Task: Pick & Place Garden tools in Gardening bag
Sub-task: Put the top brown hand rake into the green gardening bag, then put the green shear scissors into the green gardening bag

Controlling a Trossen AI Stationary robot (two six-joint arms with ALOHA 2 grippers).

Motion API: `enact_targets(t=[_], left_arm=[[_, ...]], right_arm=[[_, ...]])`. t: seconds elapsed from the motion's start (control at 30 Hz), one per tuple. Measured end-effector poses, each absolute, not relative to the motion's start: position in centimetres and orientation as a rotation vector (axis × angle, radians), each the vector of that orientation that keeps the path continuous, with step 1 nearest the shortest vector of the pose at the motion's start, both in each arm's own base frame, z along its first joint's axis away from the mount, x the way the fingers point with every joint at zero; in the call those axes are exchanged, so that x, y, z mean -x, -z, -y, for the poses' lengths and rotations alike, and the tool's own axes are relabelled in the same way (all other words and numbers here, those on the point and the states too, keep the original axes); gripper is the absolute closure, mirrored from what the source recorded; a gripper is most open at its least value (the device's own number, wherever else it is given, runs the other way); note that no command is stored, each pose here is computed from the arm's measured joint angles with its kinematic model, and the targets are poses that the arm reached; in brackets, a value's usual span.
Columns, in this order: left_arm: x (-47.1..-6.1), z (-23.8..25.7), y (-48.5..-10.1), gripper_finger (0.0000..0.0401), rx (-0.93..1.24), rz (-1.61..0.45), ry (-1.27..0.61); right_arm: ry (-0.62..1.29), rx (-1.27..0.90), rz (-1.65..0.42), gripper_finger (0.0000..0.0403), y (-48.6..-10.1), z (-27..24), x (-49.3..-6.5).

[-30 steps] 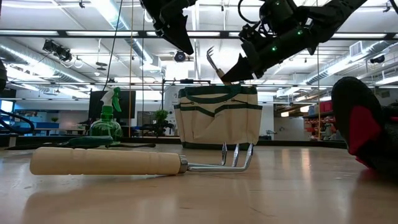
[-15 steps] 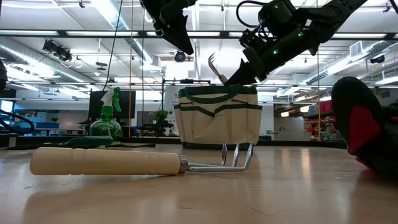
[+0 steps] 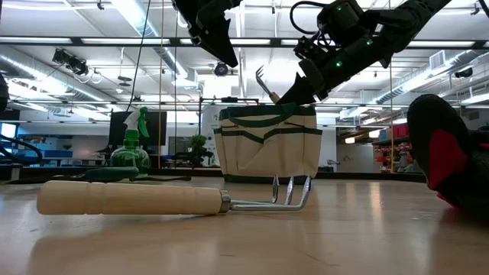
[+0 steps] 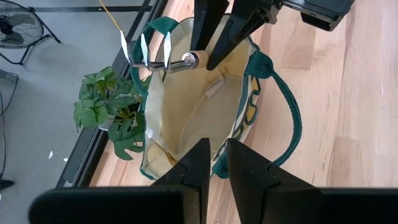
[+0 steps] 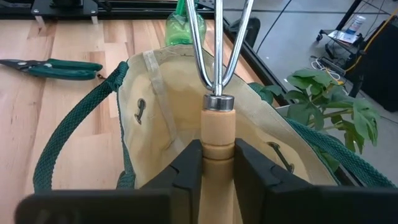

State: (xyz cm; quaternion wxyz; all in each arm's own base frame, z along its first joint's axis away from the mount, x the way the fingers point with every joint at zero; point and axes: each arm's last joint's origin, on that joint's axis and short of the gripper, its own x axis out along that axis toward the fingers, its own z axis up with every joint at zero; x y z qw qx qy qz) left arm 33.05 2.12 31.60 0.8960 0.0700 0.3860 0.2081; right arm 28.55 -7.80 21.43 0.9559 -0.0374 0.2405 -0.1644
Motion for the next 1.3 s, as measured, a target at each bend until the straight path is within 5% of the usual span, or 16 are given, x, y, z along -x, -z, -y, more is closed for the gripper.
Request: enact_targets(t=[0.37, 1.3], left_arm=[[-33.0, -2.1, -31.6, 0.0341, -0.145, -0.800, -0.432], [-32.8, -2.1, -31.4, 0.0341, -0.080, -0.817, -0.461]], right_arm=[[0.309, 0.070, -0.486, 0.0282, -21.4, 7.7, -28.6], [0.162, 0.114, -0.293, 0.0279, -25.1, 4.3, -28.1]])
